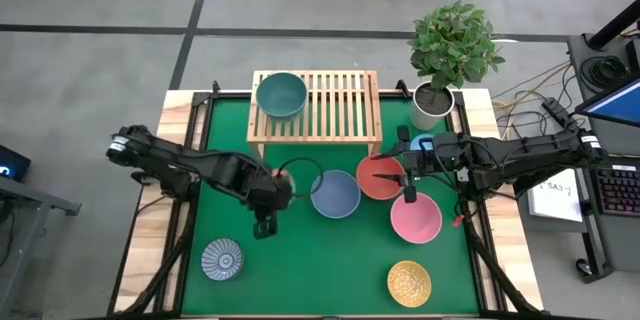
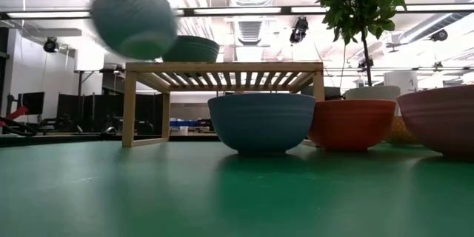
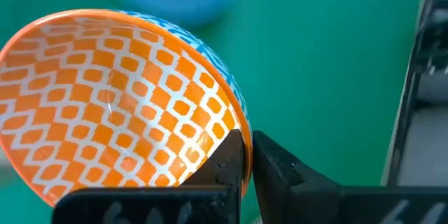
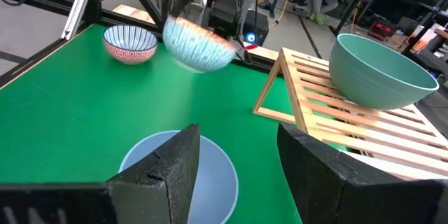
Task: Place and stack bowls onto a shelf
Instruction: Put the small orange bowl on the shelf
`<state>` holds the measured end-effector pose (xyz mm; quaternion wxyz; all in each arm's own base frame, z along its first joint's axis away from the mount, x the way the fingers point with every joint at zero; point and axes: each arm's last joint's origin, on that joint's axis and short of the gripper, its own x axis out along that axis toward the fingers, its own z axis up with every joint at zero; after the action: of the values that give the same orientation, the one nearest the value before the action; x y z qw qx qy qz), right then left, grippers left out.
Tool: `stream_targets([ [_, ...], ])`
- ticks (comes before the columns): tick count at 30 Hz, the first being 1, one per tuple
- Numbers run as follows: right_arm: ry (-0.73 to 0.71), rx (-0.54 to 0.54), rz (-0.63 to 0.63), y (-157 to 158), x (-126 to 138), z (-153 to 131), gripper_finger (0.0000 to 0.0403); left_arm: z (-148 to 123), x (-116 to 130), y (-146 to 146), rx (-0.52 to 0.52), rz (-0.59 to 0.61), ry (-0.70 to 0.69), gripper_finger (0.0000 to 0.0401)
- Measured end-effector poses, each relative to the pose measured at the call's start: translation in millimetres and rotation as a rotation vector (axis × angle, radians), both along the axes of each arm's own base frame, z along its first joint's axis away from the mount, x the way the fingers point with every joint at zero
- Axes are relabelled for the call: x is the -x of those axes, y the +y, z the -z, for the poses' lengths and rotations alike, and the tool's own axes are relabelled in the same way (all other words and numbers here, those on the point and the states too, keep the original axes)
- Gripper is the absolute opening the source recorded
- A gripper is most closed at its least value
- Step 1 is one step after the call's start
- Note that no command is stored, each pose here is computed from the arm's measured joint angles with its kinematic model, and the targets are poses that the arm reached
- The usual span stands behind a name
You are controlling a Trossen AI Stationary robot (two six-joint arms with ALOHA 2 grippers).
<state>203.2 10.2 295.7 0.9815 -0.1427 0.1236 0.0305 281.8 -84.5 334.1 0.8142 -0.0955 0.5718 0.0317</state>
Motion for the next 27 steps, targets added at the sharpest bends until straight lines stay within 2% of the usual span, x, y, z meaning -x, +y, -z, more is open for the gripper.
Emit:
stream_targets([
  [5,0.0,0.0,-0.001,0.0,0.0,0.1,0.0182,-46.4,-22.6,-2.8,-0.14,0.196,-0.217,0.0002],
  [12,0.004,-0.005,-0.001,0.0,0.4,0.3,0.0182,-78.3,-60.7,8.7,-0.339,0.423,-0.33,0.0002],
  [20,0.023,-0.008,-0.002,-0.4,12.7,-2.4,0.0182,-68.5,-100.7,57.3,-0.458,0.52,-0.17,0.0002],
  [27,0.011,-0.033,-0.012,1.5,29.5,-8.5,0.0182,-45.8,-117.0,116.9,-0.492,0.474,-0.043,0.0003],
])
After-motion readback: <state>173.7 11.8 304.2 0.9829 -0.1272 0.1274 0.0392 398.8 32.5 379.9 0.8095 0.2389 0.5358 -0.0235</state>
